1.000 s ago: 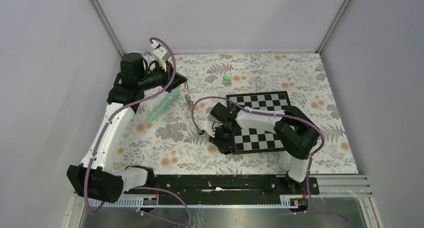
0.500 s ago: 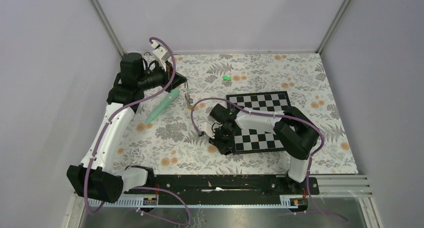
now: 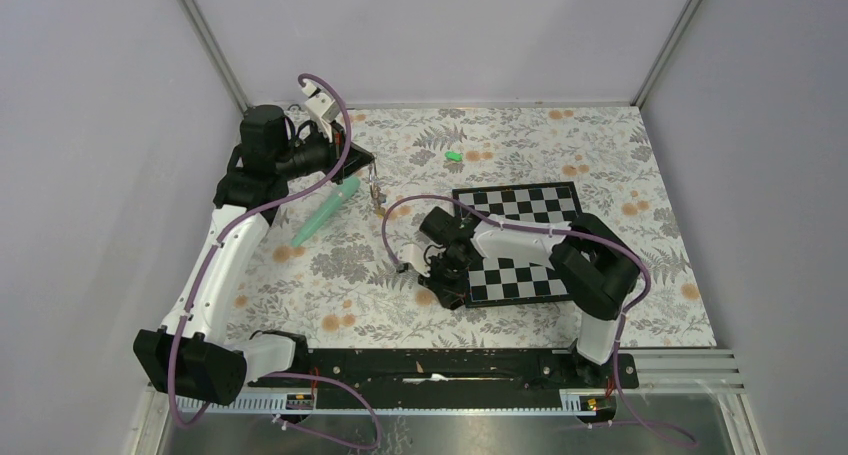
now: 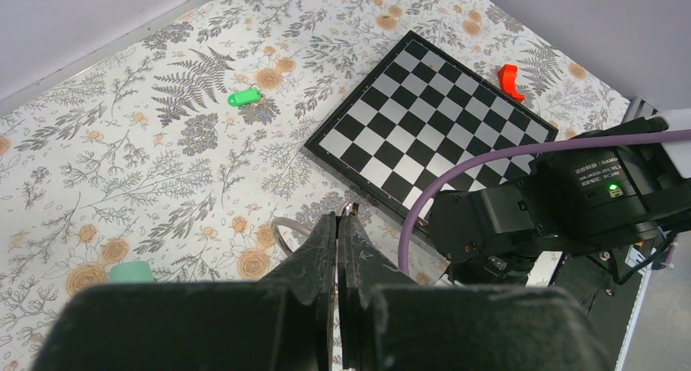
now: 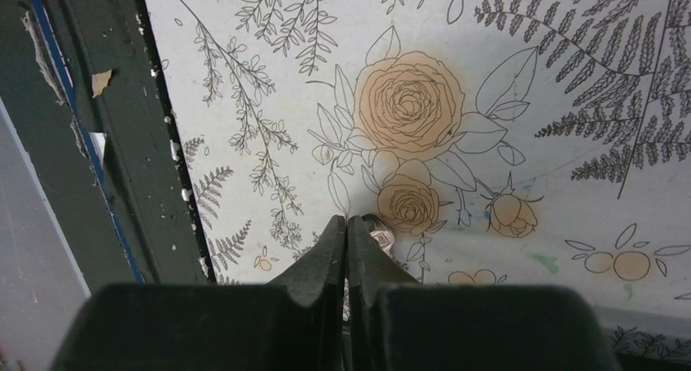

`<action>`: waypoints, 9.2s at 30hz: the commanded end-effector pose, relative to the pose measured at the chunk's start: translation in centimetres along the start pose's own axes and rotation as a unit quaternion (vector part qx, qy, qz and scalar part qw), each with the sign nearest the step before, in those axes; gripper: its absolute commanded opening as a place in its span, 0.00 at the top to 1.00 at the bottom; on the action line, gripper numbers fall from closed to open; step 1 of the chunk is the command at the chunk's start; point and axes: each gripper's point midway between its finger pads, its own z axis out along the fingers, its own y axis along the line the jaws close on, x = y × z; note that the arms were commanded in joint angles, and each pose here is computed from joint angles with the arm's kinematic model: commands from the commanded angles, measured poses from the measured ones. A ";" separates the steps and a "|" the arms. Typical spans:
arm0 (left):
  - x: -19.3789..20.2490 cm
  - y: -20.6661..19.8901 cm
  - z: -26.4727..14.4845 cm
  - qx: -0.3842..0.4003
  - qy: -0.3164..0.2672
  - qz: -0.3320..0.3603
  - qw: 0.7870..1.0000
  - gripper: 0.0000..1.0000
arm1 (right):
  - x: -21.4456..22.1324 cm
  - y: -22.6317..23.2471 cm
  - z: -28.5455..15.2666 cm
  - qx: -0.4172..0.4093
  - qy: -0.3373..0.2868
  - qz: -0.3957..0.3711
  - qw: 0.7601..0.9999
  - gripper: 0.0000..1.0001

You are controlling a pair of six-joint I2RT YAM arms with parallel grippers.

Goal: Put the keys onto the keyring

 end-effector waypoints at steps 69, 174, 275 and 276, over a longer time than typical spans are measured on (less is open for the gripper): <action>-1.4 -12.1 6.9 0.230 0.036 -0.293 0.927 1.00 | -11.9 0.7 -32.7 0.155 -0.446 -0.128 0.872 1.00; 0.5 -15.2 6.0 0.319 0.056 -0.260 0.910 1.00 | -13.0 -2.1 -31.7 0.240 -0.394 -0.119 0.879 1.00; 1.2 -16.9 4.9 0.359 0.064 -0.264 0.893 1.00 | -12.8 -2.7 -31.8 0.257 -0.391 -0.123 0.875 1.00; 1.2 -16.9 5.0 0.359 0.063 -0.264 0.893 1.00 | -12.8 -2.7 -31.8 0.257 -0.391 -0.123 0.875 1.00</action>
